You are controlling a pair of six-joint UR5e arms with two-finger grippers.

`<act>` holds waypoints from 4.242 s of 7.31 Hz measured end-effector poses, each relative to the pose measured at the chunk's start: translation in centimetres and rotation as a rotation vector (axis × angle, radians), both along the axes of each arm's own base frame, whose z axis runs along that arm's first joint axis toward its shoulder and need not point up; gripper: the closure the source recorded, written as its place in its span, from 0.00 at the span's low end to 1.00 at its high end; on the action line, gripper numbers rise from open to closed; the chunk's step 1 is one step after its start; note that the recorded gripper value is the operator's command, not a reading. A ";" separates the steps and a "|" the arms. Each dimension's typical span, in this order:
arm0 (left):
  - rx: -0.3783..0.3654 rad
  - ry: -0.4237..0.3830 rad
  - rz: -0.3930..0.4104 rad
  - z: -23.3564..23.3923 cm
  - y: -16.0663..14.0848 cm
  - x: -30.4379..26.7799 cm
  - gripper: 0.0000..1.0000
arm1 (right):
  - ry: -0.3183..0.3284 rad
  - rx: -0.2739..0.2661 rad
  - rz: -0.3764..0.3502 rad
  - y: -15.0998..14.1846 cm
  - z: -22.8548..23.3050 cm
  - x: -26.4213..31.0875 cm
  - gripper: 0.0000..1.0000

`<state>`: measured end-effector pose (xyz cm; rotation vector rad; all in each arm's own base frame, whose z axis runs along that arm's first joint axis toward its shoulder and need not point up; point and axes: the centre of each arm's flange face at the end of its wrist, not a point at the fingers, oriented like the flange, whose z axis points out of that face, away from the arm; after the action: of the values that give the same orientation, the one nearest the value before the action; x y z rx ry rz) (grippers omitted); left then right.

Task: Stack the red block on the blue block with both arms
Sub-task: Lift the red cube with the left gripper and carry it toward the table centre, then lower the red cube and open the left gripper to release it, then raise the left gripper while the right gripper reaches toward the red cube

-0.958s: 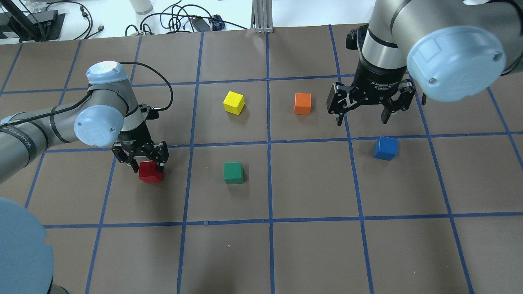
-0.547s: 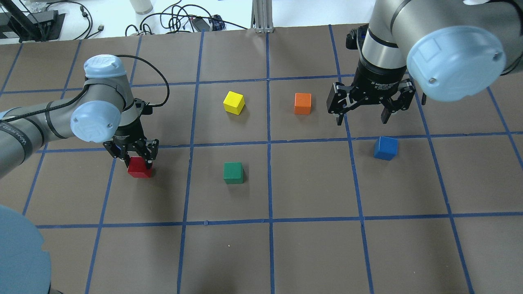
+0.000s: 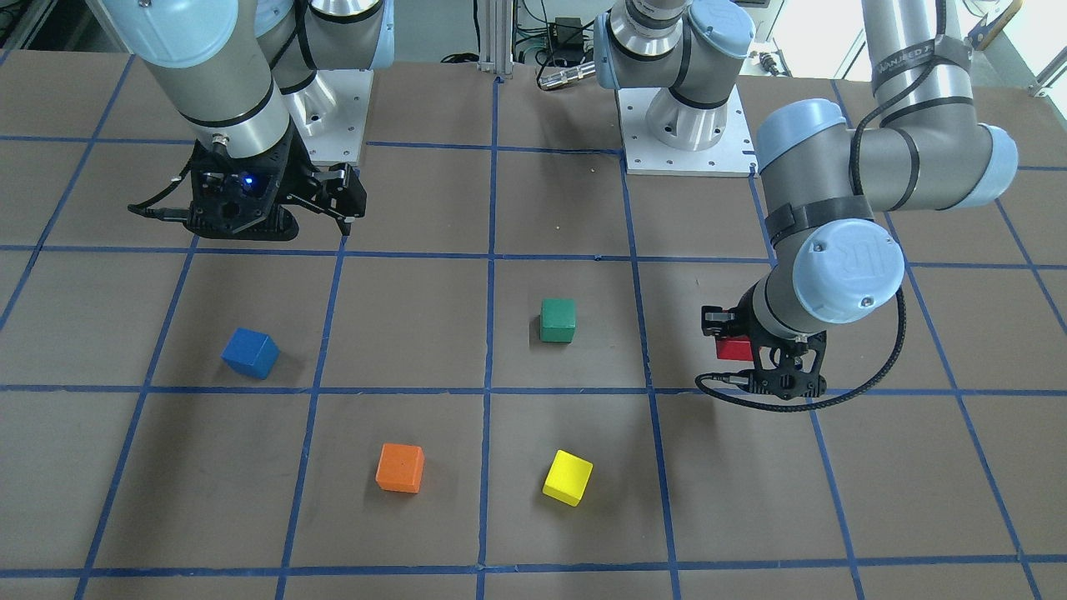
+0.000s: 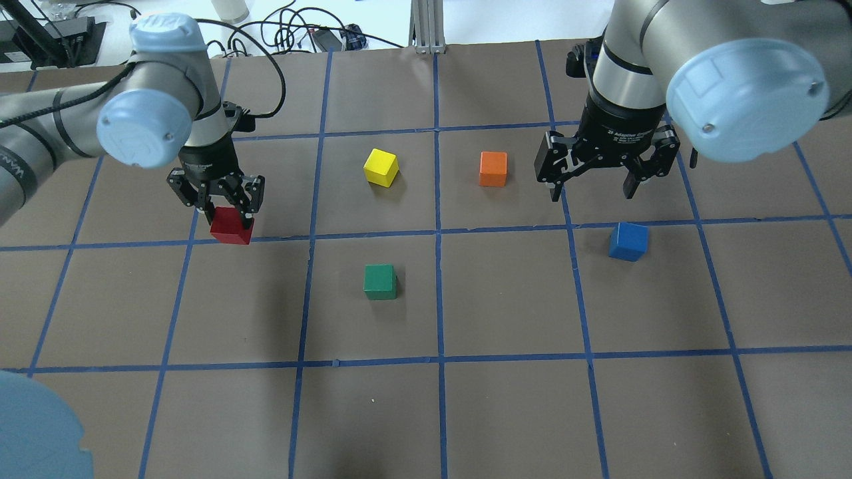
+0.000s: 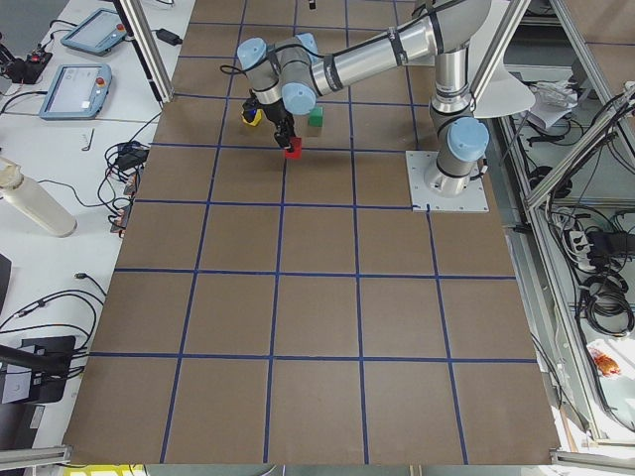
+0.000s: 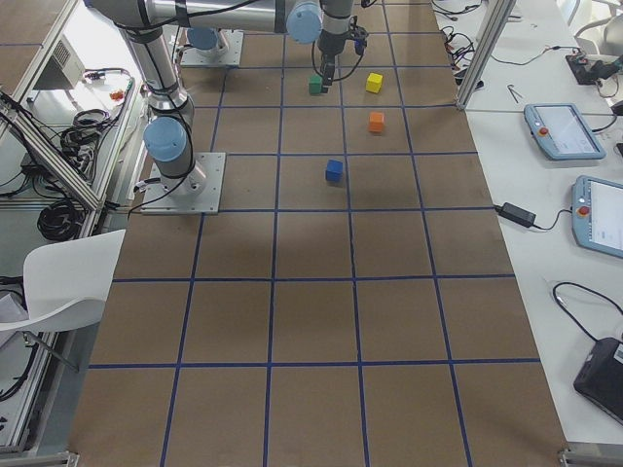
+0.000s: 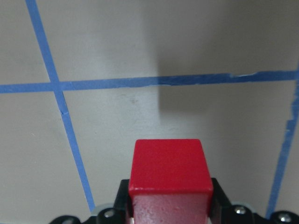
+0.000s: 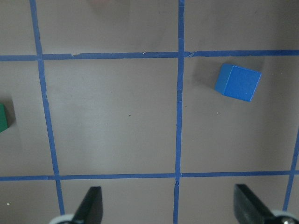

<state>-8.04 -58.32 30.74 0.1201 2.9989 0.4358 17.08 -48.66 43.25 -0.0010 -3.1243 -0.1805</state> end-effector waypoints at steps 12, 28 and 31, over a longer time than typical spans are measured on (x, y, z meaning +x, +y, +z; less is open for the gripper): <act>0.033 0.181 0.067 -4.3 2.1 -24.4 1.00 | -0.004 0.010 -0.011 -0.6 -0.4 -2.3 0.00; -0.031 0.121 0.066 -0.7 -0.2 -22.4 0.00 | -0.017 -0.013 -0.035 -0.9 0.5 -2.1 0.00; -0.110 0.108 0.117 6.7 -2.2 -13.2 0.00 | -0.020 -0.028 -0.065 -1.3 -0.2 -1.7 0.00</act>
<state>-21.27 -60.48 37.47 -0.0429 3.1397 0.2819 15.38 -49.94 43.08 -0.1022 -3.1482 -0.1389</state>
